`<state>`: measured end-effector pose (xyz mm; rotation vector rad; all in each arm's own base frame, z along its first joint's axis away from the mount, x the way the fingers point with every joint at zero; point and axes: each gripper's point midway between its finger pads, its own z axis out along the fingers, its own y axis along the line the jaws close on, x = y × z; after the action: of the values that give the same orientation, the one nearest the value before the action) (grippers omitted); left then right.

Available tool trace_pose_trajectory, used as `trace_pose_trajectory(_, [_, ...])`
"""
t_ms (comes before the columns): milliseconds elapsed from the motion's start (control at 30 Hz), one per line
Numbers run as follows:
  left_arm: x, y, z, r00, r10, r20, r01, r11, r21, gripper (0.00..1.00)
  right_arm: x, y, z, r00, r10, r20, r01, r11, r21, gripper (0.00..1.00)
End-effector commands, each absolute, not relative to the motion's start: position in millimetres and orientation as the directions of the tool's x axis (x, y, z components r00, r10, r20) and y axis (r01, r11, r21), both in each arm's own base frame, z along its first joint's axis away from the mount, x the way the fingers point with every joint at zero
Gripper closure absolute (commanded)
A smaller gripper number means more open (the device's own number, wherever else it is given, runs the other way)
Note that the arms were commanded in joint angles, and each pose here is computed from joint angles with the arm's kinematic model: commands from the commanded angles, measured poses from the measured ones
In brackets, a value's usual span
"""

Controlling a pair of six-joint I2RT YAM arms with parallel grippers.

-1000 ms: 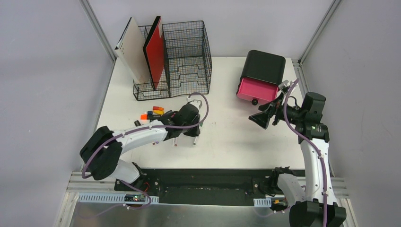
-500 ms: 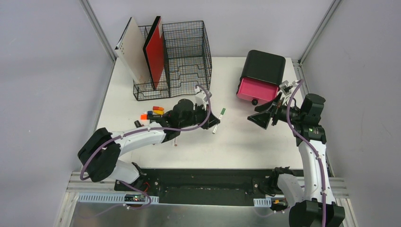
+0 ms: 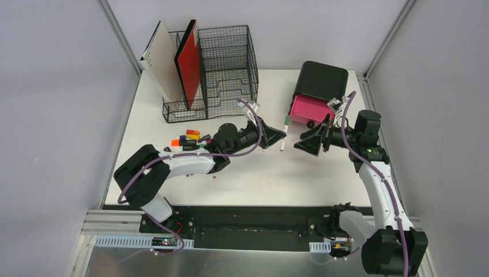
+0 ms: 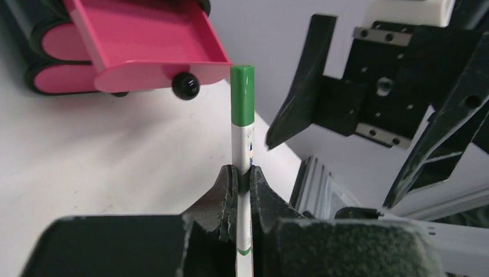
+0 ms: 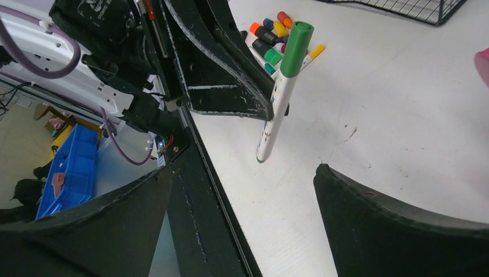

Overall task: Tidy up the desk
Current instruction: Pick up the stationery from the center of the board.

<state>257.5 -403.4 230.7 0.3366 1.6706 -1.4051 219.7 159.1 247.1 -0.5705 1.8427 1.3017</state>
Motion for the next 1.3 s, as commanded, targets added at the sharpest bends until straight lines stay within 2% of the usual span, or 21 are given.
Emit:
trace_pose_trajectory(0, [251.9, -420.8, 267.5, -0.536, -0.496, -0.683, 0.697, 0.197, -0.690, 1.00, 231.2, 165.0, 246.2, -0.584, 0.088, -0.807, -0.731, 0.376, 0.570, 0.03])
trace_pose_trajectory(367, [253.8, -447.7, 272.6, -0.500, -0.609, -0.616, 0.651, 0.205, -0.731, 1.00, 246.2, 162.3, 236.4, -0.596, 0.120, -0.794, -0.695, 0.419, 0.584, 0.22])
trace_pose_trajectory(633, [265.9, -436.9, 279.0, -0.427, -0.654, -0.625, 0.646, 0.262, -0.717, 1.00, 231.2, 166.6, 240.9, -0.561, 0.078, -0.824, -0.758, 0.351, 0.549, 0.21])
trace_pose_trajectory(833, [264.1, -443.9, 282.3, -0.440, -0.656, -0.613, 0.662, 0.224, -0.715, 1.00, 235.7, 165.5, 236.5, -0.565, 0.068, -0.822, -0.755, 0.360, 0.548, 0.25])
trace_pose_trajectory(1000, [263.8, -448.1, 279.5, -0.453, -0.660, -0.599, 0.664, 0.198, -0.721, 1.00, 241.0, 165.3, 229.7, -0.586, 0.064, -0.808, -0.740, 0.363, 0.566, 0.39])
trace_pose_trajectory(1267, [261.7, -453.4, 272.3, -0.477, -0.645, -0.597, 0.661, 0.184, -0.727, 1.00, 244.7, 164.6, 225.8, -0.588, 0.051, -0.807, -0.741, 0.366, 0.563, 0.71])
